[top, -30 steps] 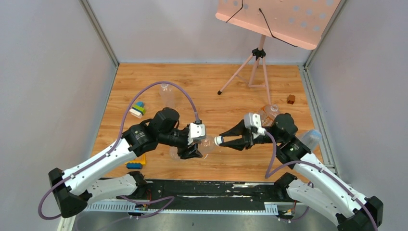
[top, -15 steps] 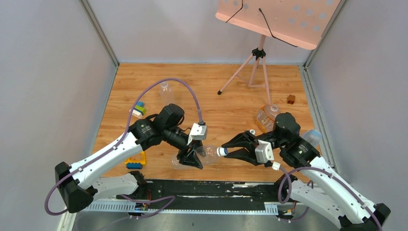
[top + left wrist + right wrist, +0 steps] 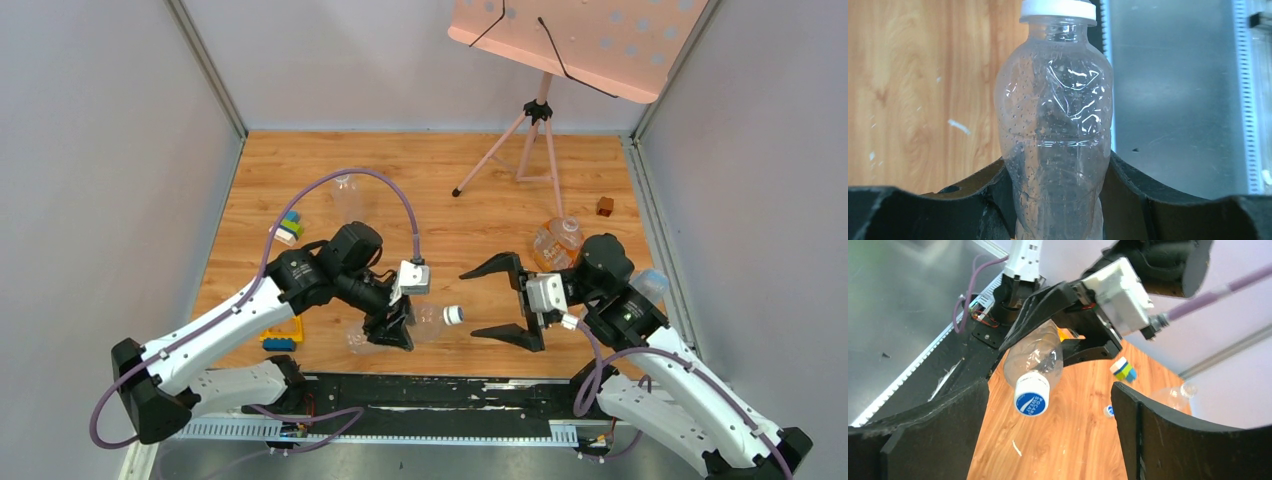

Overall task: Unscrew the bottle caps
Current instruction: Unscrew the bottle cap from the plastic bottle.

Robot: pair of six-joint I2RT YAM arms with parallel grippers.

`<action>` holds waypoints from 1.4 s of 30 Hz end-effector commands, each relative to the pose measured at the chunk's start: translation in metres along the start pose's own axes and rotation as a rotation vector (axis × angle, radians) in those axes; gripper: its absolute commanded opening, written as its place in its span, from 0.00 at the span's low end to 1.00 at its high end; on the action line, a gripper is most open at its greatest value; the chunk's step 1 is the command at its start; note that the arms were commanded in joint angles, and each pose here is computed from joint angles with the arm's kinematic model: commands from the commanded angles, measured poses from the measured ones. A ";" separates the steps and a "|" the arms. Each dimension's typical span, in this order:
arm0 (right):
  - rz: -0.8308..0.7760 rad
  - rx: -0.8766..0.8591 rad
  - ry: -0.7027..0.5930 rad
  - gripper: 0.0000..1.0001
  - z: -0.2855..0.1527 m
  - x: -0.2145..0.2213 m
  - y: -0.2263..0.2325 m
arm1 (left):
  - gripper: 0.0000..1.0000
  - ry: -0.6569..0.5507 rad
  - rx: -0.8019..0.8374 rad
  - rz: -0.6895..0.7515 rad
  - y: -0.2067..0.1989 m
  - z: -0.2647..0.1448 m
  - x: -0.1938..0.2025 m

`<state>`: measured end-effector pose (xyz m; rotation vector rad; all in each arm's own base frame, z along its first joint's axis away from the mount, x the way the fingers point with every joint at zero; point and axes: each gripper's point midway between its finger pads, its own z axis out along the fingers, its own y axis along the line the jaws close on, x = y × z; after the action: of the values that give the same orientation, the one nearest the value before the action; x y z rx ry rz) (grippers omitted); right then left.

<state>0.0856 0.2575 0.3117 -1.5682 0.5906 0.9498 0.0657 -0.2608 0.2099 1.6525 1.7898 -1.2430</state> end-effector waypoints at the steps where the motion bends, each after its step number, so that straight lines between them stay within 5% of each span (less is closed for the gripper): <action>1: 0.244 0.239 0.001 0.91 -0.004 -0.011 -0.044 | 0.00 0.021 -0.232 0.030 0.032 -0.015 -0.002; 4: 0.640 0.723 0.006 0.90 -0.031 0.021 -0.102 | 0.00 0.024 -0.487 0.064 0.065 -0.038 0.001; 6: 0.877 0.897 0.045 0.89 -0.045 0.047 -0.111 | 0.00 -0.026 -0.603 0.141 0.077 -0.054 -0.008; 10: 1.365 0.894 0.095 0.97 -0.038 0.080 -0.089 | 0.00 -0.074 -0.775 0.262 0.085 -0.082 -0.017; 15: 1.769 0.863 -0.066 0.93 -0.023 0.081 -0.077 | 0.00 0.027 -0.942 0.340 0.100 -0.097 -0.015; 22: 1.949 0.853 -0.217 0.91 -0.019 0.069 -0.083 | 0.00 0.107 -1.095 0.430 0.113 -0.100 -0.020; 26: 2.059 0.824 -0.229 0.80 -0.013 0.070 -0.084 | 0.00 0.102 -1.125 0.473 0.115 -0.099 -0.027; 31: 2.160 0.767 -0.196 0.79 -0.003 0.078 -0.082 | 0.00 0.100 -1.137 0.505 0.116 -0.095 -0.031; 42: 2.148 0.694 -0.217 0.77 0.013 0.074 -0.096 | 0.00 0.106 -1.115 0.532 0.114 -0.087 -0.031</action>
<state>0.1948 0.2940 0.2655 0.4244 2.3005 1.8285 0.2010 -0.2125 0.2316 1.3505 1.4977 0.1317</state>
